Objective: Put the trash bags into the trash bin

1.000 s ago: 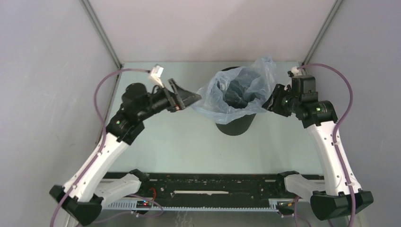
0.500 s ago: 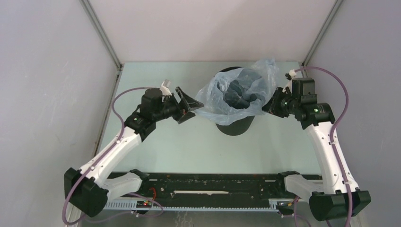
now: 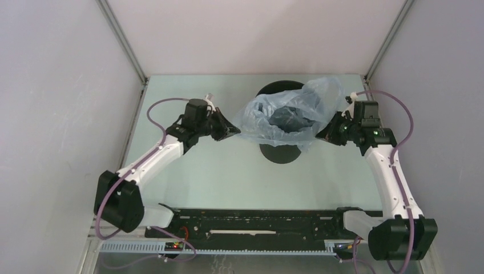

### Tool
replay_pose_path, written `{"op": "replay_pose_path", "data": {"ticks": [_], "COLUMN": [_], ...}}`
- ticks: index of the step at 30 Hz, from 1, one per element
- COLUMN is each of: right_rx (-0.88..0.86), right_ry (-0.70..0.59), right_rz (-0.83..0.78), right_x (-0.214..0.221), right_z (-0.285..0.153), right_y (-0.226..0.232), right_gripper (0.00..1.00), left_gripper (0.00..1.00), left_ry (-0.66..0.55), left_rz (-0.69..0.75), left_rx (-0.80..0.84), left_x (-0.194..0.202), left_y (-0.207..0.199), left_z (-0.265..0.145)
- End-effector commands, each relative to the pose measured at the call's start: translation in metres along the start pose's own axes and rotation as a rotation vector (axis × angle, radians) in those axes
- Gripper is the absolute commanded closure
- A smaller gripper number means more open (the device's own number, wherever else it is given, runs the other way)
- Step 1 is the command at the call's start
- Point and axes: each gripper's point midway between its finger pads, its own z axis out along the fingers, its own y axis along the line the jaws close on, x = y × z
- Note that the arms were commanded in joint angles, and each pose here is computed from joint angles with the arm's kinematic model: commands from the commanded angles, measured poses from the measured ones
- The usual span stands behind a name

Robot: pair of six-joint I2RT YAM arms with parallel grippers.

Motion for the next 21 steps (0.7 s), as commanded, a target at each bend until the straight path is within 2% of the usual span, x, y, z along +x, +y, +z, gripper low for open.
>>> {"op": "replay_pose_path", "data": {"ticks": [1, 4, 6, 8, 10, 13, 17, 19, 21], "right_rx": [-0.105, -0.129, -0.139, -0.144, -0.16, -0.183, -0.133, -0.13, -0.039], "right_ry": [0.027, 0.021, -0.015, -0.051, -0.081, -0.135, -0.247, -0.29, -0.334], "right_rz": [0.032, 0.033, -0.005, -0.05, -0.078, -0.128, -0.157, -0.181, -0.161], "right_x": [-0.009, -0.009, -0.008, -0.009, -0.013, -0.024, -0.042, -0.055, -0.078], "right_z": [0.003, -0.023, -0.043, -0.061, -0.074, -0.094, -0.123, -0.128, -0.127], "right_y": [0.017, 0.032, 0.038, 0.043, 0.049, 0.062, 0.065, 0.069, 0.058], "right_gripper": [0.84, 0.62, 0.47, 0.35, 0.28, 0.23, 0.11, 0.07, 0.04], "left_gripper": [1.0, 0.99, 0.94, 0.91, 0.88, 0.86, 0.86, 0.85, 0.85], "left_ry": [-0.053, -0.049, -0.04, -0.047, -0.052, -0.047, -0.044, -0.051, -0.053], "left_rz": [0.139, 0.159, 0.166, 0.176, 0.181, 0.18, 0.177, 0.17, 0.168], "left_rx": [0.039, 0.081, 0.112, 0.136, 0.143, 0.15, 0.141, 0.136, 0.135], "left_x": [-0.033, -0.039, -0.037, -0.037, -0.036, -0.034, -0.035, -0.037, -0.039], "left_y": [-0.023, -0.042, -0.051, -0.058, -0.061, -0.063, -0.062, -0.062, -0.064], "left_z": [0.003, -0.002, -0.008, -0.016, -0.022, -0.025, -0.023, -0.023, -0.021]}}
